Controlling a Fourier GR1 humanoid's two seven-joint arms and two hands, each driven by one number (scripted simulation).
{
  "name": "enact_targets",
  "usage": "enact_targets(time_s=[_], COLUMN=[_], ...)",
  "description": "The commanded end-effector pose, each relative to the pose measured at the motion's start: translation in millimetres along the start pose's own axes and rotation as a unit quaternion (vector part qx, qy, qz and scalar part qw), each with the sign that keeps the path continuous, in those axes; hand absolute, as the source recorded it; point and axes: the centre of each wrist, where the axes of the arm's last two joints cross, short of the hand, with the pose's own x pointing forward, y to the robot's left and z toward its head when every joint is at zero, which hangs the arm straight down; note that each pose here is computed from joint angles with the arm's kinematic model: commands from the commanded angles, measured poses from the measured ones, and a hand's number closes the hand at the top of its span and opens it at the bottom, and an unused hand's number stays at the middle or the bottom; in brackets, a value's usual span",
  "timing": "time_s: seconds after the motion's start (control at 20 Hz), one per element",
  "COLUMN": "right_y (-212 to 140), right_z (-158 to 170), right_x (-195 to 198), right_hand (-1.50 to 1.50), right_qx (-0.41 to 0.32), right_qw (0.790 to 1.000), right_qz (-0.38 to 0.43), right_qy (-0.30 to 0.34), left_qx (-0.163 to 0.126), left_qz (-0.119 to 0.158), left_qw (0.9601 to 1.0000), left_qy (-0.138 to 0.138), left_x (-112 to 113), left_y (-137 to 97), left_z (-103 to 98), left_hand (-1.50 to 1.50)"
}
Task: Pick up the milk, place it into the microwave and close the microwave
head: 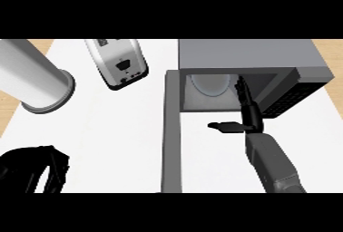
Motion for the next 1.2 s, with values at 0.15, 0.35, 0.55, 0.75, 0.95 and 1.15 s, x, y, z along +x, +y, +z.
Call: enact_targets(time_s=[0.15,0.35,0.55,0.75,0.95,1.15], right_y=[-12,-20,-61,-53,-69,-80], right_z=[42,90,123,141,175,183], right_x=[-5,-7,-1,20,43,67], right_hand=[-1.5,-1.5,-1.5,-1.5,-1.5,-1.5], right_qx=[-0.007,-0.023,-0.026,-0.015,-0.023,0.0], right_qw=[1.0,1.0,1.0,1.0,1.0,0.999], right_qz=[0.002,-0.004,0.005,0.007,0.015,0.028], right_qy=[0.009,0.012,0.01,0.001,-0.014,-0.028], left_qx=[-0.044,-0.055,-0.104,-0.134,-0.175,-0.183], left_qz=[-0.028,-0.03,-0.08,-0.069,-0.098,-0.114], left_qw=[0.9986,0.998,0.9914,0.988,0.9779,0.9741], left_qy=[0.008,0.004,0.002,0.036,0.06,0.068], left_x=[4,-8,-22,-58,-82,-124], left_y=[-21,-38,-45,-83,-103,-121], left_z=[-35,-54,-87,-111,-122,-125], left_hand=[1.5,1.5,1.5,1.5,1.5,1.5])
